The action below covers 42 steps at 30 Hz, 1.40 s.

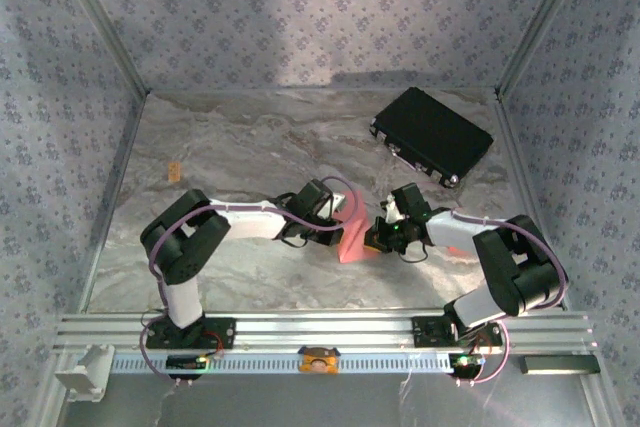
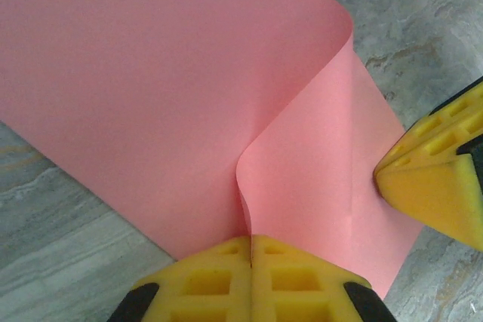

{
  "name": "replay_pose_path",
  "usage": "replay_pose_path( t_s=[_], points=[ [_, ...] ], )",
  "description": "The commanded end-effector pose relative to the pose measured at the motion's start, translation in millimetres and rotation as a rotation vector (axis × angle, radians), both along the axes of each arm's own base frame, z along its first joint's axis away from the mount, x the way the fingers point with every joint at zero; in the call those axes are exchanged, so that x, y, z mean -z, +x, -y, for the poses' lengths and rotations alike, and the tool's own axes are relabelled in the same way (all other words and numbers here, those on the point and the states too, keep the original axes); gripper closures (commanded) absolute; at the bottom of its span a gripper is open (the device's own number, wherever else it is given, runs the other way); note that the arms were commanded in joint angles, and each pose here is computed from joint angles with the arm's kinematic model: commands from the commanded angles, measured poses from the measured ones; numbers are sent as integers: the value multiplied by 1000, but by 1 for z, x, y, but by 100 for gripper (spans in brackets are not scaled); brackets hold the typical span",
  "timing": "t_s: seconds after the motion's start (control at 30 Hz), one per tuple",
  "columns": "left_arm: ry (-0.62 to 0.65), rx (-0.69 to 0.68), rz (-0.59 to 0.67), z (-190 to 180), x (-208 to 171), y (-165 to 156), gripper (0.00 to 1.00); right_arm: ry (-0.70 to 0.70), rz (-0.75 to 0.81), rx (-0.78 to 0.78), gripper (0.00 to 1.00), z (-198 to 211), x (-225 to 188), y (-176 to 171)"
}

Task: Fold a paper plane with a square sheet of paper (pick it up from the middle)
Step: Fold the triangle a second time at the center of the table.

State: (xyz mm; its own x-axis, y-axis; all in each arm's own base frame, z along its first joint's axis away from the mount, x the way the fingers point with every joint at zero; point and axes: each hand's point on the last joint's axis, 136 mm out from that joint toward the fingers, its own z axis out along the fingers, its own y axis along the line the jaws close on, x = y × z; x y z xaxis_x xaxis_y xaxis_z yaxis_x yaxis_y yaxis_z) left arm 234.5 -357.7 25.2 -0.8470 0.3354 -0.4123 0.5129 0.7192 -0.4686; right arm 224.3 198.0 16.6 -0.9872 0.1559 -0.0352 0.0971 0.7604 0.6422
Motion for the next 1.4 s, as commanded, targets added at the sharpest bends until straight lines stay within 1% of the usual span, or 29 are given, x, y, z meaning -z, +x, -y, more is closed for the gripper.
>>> replay_pose_path(
  t_s=[0.0,0.5,0.83,1.17,1.37],
  points=[
    [-12,-9,41,-2,-14,6,100,-66,-44,15,100,12,13,-6],
    [-1,8,10,1,-3,3,100,-56,-43,11,100,11,12,-7],
    [-24,12,17,3,-8,4,100,-57,-41,11,100,11,12,-7],
    [-13,7,14,1,-2,3,100,-61,-46,12,100,13,13,-7],
    [-26,10,24,4,-7,5,100,-61,-49,12,100,13,14,-8]
  ],
)
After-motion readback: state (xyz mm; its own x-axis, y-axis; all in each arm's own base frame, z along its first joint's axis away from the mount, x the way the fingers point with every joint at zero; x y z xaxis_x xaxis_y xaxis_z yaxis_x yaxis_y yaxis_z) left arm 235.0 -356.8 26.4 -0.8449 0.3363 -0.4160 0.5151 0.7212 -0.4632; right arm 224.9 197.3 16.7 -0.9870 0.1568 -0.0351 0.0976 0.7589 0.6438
